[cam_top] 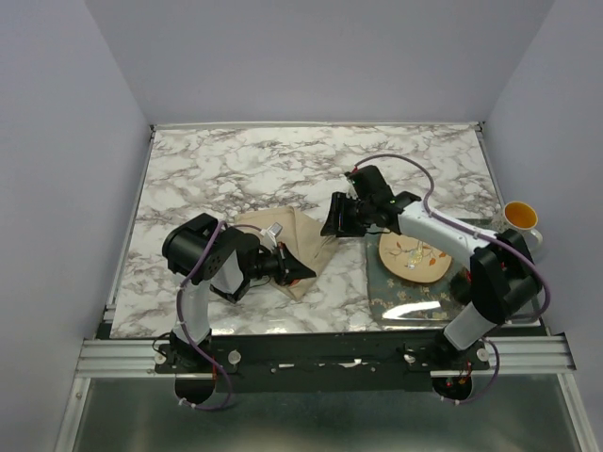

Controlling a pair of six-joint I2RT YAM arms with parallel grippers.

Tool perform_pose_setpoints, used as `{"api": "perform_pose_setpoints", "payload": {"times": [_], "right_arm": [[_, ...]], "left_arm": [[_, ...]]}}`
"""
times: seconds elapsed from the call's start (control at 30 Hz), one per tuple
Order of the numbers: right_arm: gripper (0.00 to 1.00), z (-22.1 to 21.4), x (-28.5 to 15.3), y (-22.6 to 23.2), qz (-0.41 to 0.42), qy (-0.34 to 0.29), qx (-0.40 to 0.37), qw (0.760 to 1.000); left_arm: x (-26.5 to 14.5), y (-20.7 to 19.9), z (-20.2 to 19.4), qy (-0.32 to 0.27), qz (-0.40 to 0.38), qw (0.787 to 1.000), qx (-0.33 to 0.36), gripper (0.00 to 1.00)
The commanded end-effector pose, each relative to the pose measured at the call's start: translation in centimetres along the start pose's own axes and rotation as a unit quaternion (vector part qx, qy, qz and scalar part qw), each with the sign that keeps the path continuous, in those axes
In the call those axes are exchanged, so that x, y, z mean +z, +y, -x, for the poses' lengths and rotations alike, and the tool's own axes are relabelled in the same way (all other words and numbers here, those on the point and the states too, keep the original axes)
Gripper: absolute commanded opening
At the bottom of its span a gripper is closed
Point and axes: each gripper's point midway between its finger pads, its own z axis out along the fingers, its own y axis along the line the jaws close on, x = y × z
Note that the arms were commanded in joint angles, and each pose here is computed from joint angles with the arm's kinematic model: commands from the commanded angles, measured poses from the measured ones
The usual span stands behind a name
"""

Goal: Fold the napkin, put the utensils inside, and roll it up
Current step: Roll the napkin with the utensil

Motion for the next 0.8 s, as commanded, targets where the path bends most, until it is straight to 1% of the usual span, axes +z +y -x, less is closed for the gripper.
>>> {"api": "perform_pose_setpoints", "payload": {"times": [0.0, 0.13, 0.23, 0.27, 0.3, 0.33, 0.37, 0.4, 0.47, 0.5, 0.6, 0.7, 0.77], "right_arm": [[0.59, -3.0, -0.7, 1.4, 0.062, 0.028, -0.021, 0.998], [0.58, -4.2, 0.5, 1.9, 0.096, 0.056, -0.021, 0.994], [0.55, -4.8, 0.7, 1.3, 0.086, 0.06, 0.011, 0.994], [0.54, -4.8, 1.0, 0.8, 0.067, 0.056, 0.041, 0.995], [0.53, -5.0, 1.0, 0.6, 0.058, 0.058, 0.055, 0.995], [0.54, -5.1, 1.1, 0.5, 0.052, 0.058, 0.071, 0.994], [0.54, -5.0, 1.3, 0.3, 0.038, 0.056, 0.117, 0.991], [0.55, -5.4, 1.5, -0.1, 0.024, 0.06, 0.141, 0.988], [0.57, -5.8, 2.5, -0.4, 0.009, 0.073, 0.172, 0.982], [0.59, -6.6, 2.7, -0.8, -0.013, 0.089, 0.197, 0.976], [0.61, -7.1, 3.4, -1.0, -0.038, 0.097, 0.227, 0.968], [0.63, -7.1, 3.2, -1.2, -0.041, 0.078, 0.236, 0.968], [0.68, -7.8, 3.2, -2.0, -0.045, 0.074, 0.242, 0.966]], "left_arm": [[0.1, 1.6, -0.1, -0.006, 0.025, 0.999, -0.025, 0.0], [0.0, 1.9, -0.2, -0.005, 0.032, 0.999, -0.028, 0.0], [-0.1, 1.8, -0.1, -0.008, 0.033, 0.999, -0.026, 0.0], [0.0, 1.9, -0.1, -0.008, 0.035, 0.999, -0.025, 0.0], [0.0, 1.8, -0.1, -0.008, 0.034, 0.999, -0.024, 0.0], [0.1, 1.7, -0.1, -0.008, 0.033, 0.999, -0.023, 0.0], [0.2, 1.6, -0.1, -0.008, 0.031, 0.999, -0.022, 0.0], [0.2, 1.6, -0.1, -0.008, 0.031, 0.999, -0.023, 0.0], [0.3, 1.6, -0.1, -0.007, 0.03, 0.999, -0.022, 0.0], [0.3, 1.6, -0.2, -0.006, 0.029, 0.999, -0.022, 0.0], [0.3, 1.2, -0.3, -0.005, 0.021, 0.999, -0.025, 0.0], [0.1, 0.7, -0.4, -0.005, 0.01, 0.999, -0.035, 0.0], [0.1, 0.4, -0.4, -0.005, 0.005, 0.999, -0.038, 0.0]]}}
